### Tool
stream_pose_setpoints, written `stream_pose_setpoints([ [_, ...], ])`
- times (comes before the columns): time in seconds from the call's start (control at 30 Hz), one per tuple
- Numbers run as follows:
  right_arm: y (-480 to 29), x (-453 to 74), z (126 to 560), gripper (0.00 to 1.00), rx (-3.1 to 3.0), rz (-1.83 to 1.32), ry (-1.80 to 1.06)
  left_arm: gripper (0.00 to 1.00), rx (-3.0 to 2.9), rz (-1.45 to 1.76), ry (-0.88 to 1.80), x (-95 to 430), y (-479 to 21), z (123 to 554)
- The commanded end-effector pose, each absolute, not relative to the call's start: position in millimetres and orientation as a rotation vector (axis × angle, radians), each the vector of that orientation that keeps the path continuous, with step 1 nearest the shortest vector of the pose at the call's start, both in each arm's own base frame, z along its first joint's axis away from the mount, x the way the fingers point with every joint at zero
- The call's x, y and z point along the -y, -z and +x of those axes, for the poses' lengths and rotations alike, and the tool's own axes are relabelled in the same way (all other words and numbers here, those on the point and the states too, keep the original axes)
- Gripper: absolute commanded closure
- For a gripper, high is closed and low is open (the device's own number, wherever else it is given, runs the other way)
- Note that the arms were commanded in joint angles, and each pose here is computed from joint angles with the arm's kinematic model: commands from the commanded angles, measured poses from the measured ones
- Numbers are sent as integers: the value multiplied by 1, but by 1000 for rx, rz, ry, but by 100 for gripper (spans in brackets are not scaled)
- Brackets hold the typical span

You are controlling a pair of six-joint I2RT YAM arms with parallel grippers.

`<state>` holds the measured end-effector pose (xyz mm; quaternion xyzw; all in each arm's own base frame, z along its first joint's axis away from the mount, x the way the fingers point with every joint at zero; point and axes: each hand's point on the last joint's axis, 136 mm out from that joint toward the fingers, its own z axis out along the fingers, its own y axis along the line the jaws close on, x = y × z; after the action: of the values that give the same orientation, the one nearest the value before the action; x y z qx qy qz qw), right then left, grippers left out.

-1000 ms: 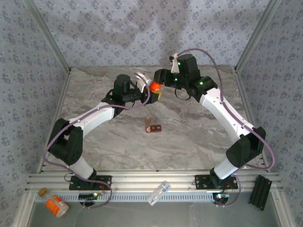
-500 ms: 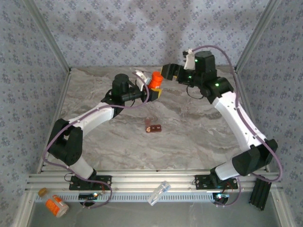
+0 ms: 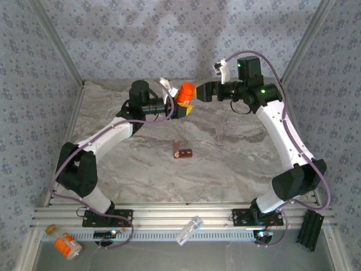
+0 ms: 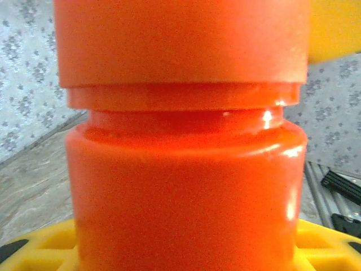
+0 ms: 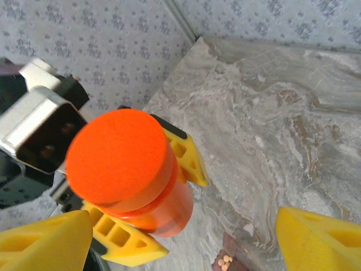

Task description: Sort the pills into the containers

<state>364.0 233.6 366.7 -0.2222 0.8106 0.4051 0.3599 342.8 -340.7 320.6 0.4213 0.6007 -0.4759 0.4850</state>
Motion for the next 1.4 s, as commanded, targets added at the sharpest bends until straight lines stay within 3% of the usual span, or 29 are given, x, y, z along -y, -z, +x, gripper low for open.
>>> stream_pose_setpoints([
  [0.0, -381, -243, 353, 14, -2036, -691, -1081, 100, -1428, 1083, 1218, 344, -330, 333],
  [0.67, -379, -271, 355, 23, -2030, -734, -1124, 100, -1449, 1102, 1241, 344, -322, 330],
  [1.13, -374, -277, 350, 47, -2047, -734, -1126, 100, -1453, 1099, 1235, 346, -322, 331],
  [1.37, -344, -280, 357, 58, -2154, -608, -1055, 100, -1447, 1059, 1147, 348, -328, 339],
])
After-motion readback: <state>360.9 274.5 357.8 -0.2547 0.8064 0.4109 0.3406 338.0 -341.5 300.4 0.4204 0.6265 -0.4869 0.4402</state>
